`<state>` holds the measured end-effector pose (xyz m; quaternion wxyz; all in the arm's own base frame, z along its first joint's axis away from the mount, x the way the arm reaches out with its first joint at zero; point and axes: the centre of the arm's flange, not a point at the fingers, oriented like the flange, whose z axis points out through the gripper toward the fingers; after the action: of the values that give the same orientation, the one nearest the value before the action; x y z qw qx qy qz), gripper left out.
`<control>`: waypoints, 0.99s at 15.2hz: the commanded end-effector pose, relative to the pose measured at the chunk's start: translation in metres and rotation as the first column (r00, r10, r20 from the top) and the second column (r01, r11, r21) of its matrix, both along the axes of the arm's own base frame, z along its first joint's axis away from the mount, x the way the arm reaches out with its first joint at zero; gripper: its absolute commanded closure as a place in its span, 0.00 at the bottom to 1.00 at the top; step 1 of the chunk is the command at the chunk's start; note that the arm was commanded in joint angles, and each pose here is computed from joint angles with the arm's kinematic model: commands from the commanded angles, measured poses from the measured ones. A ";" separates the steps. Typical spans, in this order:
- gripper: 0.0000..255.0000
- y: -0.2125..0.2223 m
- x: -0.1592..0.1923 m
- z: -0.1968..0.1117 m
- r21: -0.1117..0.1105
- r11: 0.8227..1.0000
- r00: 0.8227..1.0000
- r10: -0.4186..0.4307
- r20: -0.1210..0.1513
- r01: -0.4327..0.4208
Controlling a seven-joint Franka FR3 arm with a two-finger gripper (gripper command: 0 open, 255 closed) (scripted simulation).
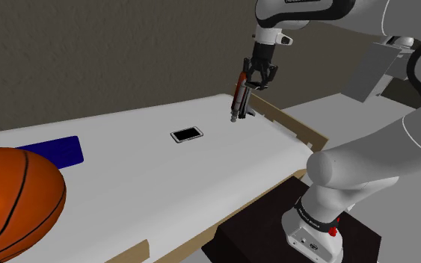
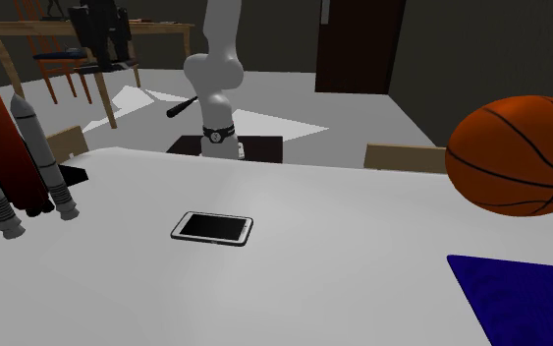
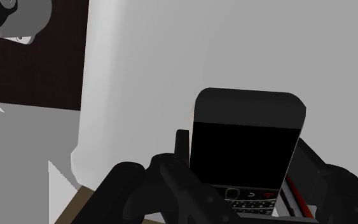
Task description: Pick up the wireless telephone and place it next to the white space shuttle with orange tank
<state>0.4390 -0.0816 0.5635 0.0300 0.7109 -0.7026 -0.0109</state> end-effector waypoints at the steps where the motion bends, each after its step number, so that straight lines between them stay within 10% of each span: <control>1: 1.00 0.000 0.000 -0.011 0.000 1.000 1.000 0.000 0.000 0.000; 15: 1.00 0.000 0.000 -0.085 0.000 1.000 1.000 0.000 0.000 0.000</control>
<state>0.4391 -0.0819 0.4840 0.0301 0.7109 -0.7026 -0.0109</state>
